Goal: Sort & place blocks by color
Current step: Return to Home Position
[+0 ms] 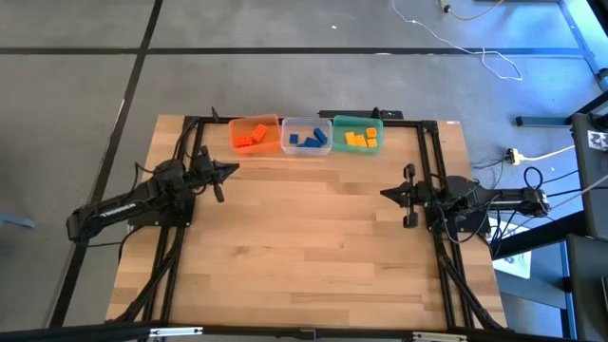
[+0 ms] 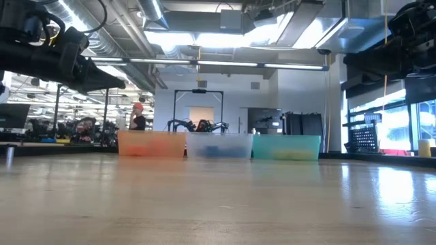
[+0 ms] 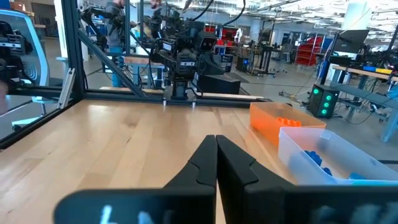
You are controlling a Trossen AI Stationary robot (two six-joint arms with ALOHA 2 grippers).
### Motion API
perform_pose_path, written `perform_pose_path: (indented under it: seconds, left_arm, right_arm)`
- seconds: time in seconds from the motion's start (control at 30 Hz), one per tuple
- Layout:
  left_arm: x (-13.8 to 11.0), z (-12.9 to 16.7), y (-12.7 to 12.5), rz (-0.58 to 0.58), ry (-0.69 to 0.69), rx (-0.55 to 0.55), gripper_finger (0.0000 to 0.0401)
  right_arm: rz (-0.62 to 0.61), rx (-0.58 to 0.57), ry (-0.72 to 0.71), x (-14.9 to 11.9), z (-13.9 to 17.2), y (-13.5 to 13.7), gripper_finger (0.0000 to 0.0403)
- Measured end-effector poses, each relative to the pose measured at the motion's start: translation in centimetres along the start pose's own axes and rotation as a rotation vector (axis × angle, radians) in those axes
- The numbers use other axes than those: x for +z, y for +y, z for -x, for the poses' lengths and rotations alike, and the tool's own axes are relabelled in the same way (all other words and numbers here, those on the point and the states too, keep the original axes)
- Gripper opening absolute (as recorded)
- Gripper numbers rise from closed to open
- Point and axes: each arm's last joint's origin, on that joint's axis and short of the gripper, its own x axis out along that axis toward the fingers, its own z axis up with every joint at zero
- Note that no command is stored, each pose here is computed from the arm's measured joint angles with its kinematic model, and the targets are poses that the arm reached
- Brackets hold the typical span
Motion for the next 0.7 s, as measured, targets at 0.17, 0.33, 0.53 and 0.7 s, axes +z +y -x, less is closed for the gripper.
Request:
perform_pose_path:
  seconds: [0.17, 0.33, 0.53, 0.7]
  left_arm:
    - [0.01, 0.0, 0.02, -0.002, -0.001, 0.006, 0.0]
    - [0.01, 0.0, 0.03, -0.002, -0.001, 0.01, 0.0]
    - [0.01, 0.0, 0.03, -0.003, -0.001, 0.011, 0.0]
    - [0.02, 0.0, 0.03, -0.003, -0.002, 0.012, 0.0]
  right_arm:
    - [0.002, 0.0, 0.0, 0.0, 0.0, 0.0, 0.0]
    - [0.002, 0.0, 0.0, 0.0, 0.0, 0.0, 0.0]
    - [0.003, 0.0, 0.0, 0.0, 0.0, 0.0, 0.0001]
    - [0.003, 0.0, 0.0, 0.01, 0.0, -0.01, 0.0001]
